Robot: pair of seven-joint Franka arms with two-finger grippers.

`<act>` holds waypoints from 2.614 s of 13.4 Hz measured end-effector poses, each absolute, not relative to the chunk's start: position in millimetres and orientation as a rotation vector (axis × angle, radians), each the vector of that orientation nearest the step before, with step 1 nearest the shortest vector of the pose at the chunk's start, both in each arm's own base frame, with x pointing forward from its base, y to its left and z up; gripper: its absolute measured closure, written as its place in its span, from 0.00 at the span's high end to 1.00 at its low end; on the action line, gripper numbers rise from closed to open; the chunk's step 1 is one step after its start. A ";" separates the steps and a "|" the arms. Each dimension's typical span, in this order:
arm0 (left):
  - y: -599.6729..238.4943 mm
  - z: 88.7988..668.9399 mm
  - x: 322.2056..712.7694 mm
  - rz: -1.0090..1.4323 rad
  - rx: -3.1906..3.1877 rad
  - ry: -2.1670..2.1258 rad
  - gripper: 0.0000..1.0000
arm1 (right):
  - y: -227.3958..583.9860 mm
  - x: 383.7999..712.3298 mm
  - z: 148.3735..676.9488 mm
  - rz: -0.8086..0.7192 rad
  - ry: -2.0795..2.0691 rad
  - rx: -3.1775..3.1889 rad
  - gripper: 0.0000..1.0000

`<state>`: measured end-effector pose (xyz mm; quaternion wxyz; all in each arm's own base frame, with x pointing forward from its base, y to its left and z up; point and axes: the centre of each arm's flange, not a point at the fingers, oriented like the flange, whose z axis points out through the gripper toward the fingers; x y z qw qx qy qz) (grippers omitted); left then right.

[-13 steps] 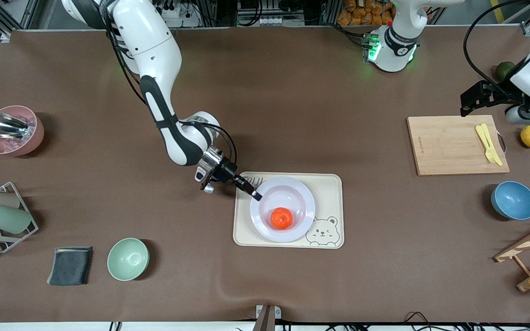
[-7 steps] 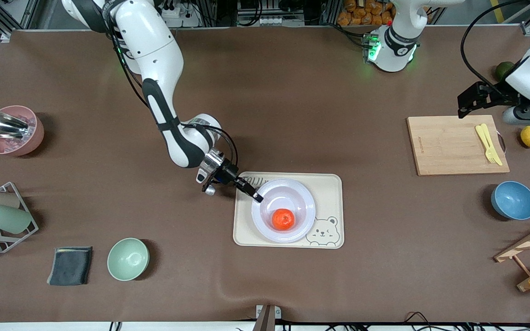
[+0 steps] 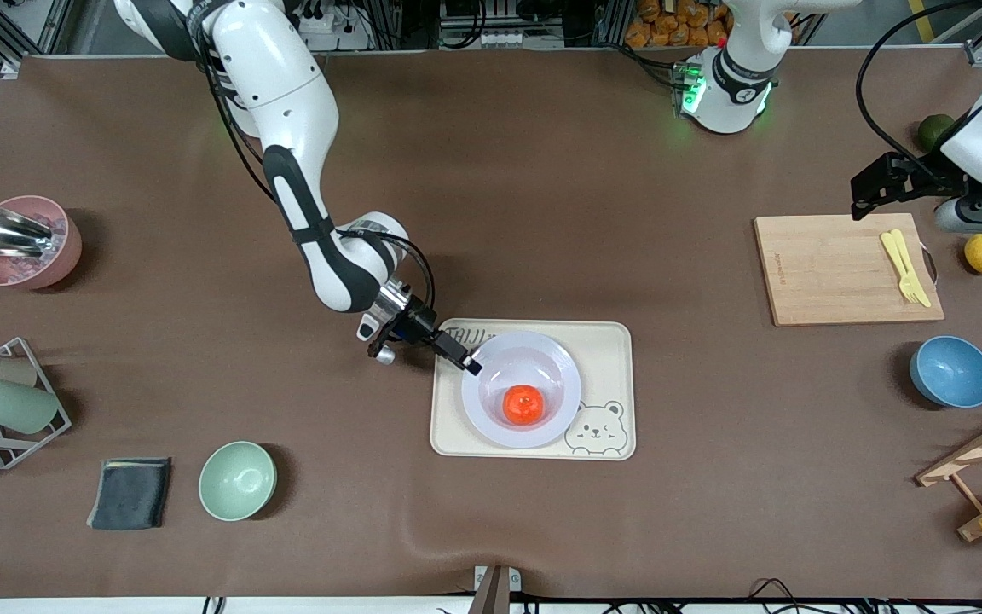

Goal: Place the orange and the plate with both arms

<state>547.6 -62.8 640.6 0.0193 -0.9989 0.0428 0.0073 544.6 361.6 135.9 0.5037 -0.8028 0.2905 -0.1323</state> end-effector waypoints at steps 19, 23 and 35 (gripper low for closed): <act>-63.2 633.2 554.2 0.023 -3.100 0.136 1.00 | 268.1 647.6 276.0 0.164 0.822 -2.143 1.00; -63.1 633.2 554.3 0.022 -3.100 0.136 1.00 | 207.5 651.9 292.0 0.244 0.756 -2.229 1.00; -61.0 633.2 555.1 0.020 -3.101 0.130 1.00 | -25.8 618.2 406.5 0.335 0.358 -2.781 1.00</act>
